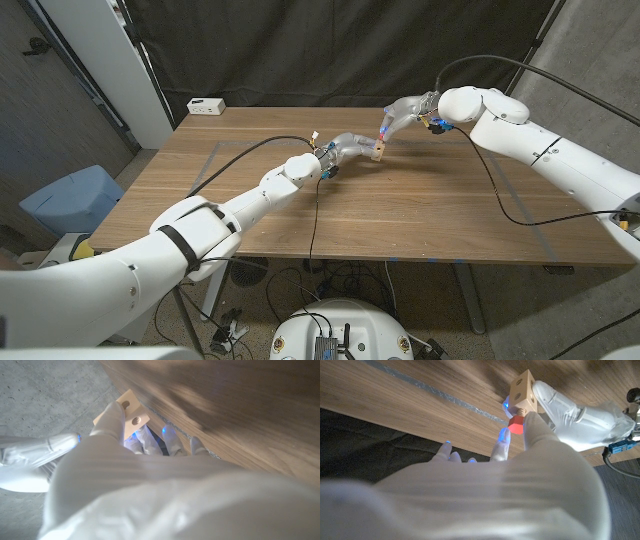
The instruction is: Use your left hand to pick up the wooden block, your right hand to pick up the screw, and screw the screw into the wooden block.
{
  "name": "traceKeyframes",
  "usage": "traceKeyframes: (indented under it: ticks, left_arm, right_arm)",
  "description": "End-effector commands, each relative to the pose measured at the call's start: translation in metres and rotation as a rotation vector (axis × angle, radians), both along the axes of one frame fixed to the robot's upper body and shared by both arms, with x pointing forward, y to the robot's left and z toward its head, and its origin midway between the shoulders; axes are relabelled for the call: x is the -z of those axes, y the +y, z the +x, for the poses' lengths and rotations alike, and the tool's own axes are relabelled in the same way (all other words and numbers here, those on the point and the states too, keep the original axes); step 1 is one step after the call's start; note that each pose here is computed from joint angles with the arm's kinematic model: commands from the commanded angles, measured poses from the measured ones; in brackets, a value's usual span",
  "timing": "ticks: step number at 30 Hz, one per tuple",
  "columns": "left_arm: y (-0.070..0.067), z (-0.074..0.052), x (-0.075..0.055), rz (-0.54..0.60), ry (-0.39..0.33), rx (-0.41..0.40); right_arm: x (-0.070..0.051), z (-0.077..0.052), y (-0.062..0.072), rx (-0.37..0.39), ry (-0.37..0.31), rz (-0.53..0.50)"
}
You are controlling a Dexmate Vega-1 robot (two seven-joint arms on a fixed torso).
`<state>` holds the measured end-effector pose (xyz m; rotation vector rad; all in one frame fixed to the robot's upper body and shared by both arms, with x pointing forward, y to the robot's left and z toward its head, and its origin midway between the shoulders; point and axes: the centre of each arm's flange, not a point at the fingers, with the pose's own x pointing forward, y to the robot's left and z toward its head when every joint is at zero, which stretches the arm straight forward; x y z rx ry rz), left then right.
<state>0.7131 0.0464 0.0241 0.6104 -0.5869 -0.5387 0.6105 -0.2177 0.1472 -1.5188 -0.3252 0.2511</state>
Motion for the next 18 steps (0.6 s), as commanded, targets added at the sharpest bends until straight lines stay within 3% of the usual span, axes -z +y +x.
traceKeyframes:
  ticks: [1, 18]
  left_arm:
    - [0.0009, 0.0008, -0.0012, 0.003, 0.000, 0.000]
    - [0.0004, 0.0018, -0.0009, 0.006, 0.004, 0.003]
  right_arm:
    - [0.0004, 0.0055, 0.0001, 0.001, -0.008, 0.008]
    - [0.0026, 0.0064, 0.0010, 0.008, -0.017, 0.021]
